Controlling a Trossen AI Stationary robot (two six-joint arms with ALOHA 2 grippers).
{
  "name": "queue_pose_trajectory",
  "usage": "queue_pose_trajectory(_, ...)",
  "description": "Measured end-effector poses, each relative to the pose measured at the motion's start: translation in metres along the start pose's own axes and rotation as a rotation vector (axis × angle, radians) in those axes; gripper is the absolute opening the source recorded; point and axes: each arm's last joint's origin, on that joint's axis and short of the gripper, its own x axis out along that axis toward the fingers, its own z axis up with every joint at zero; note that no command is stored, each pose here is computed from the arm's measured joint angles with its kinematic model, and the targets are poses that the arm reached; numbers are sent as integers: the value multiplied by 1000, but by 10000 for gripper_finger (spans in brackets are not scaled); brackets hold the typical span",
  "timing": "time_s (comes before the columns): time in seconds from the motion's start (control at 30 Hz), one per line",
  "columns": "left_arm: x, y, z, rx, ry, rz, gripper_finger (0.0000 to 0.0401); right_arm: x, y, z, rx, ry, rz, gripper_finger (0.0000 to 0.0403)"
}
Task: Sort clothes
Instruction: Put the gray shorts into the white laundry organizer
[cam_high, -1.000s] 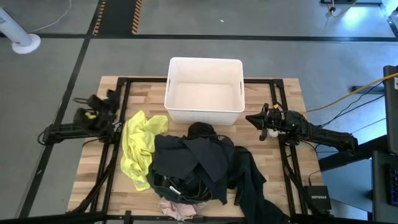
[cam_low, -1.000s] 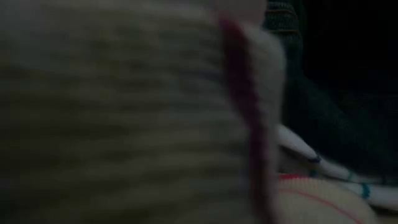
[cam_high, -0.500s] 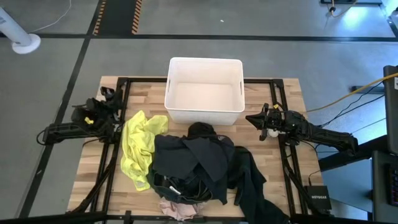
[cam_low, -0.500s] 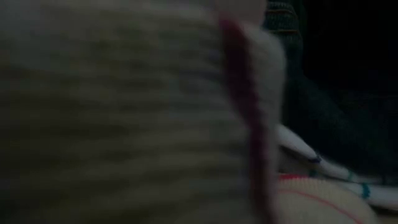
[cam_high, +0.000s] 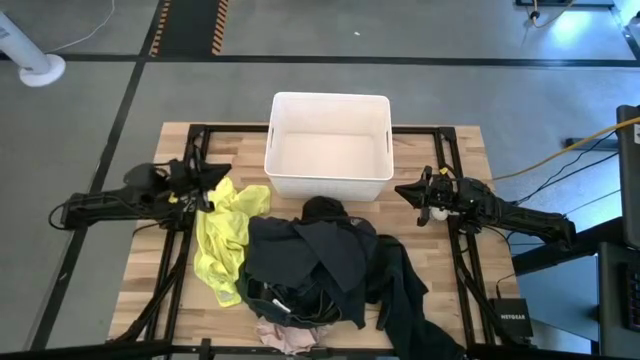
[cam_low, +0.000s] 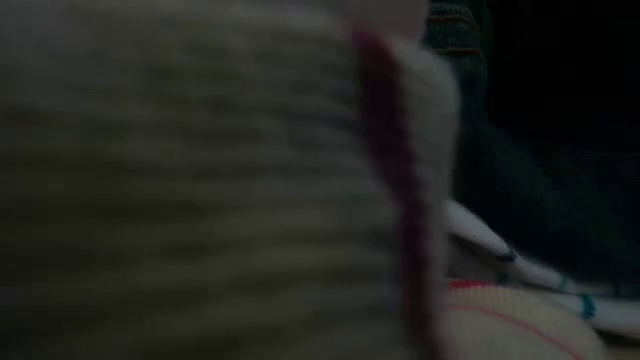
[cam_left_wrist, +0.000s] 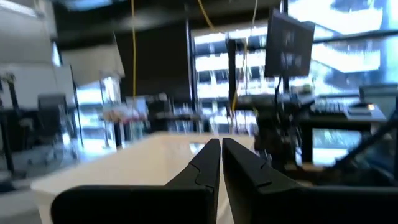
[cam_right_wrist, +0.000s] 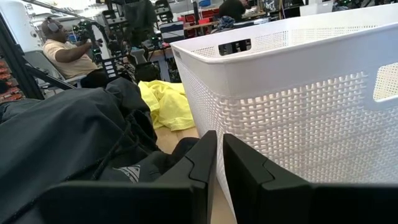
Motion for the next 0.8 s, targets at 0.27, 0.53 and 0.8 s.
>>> queue_pose_trajectory(0.27,8,-2,0,6,48,-5,13,-2,5,18,328,-170,121,46)
queue_pose_trajectory(0.53,10,-2,4,16,11,-1,13,-22,16,59,418,-567,423,46)
queue_pose_trajectory(0.8,10,-2,6,40,-9,2,13,-23,21,88,374,-563,409,46)
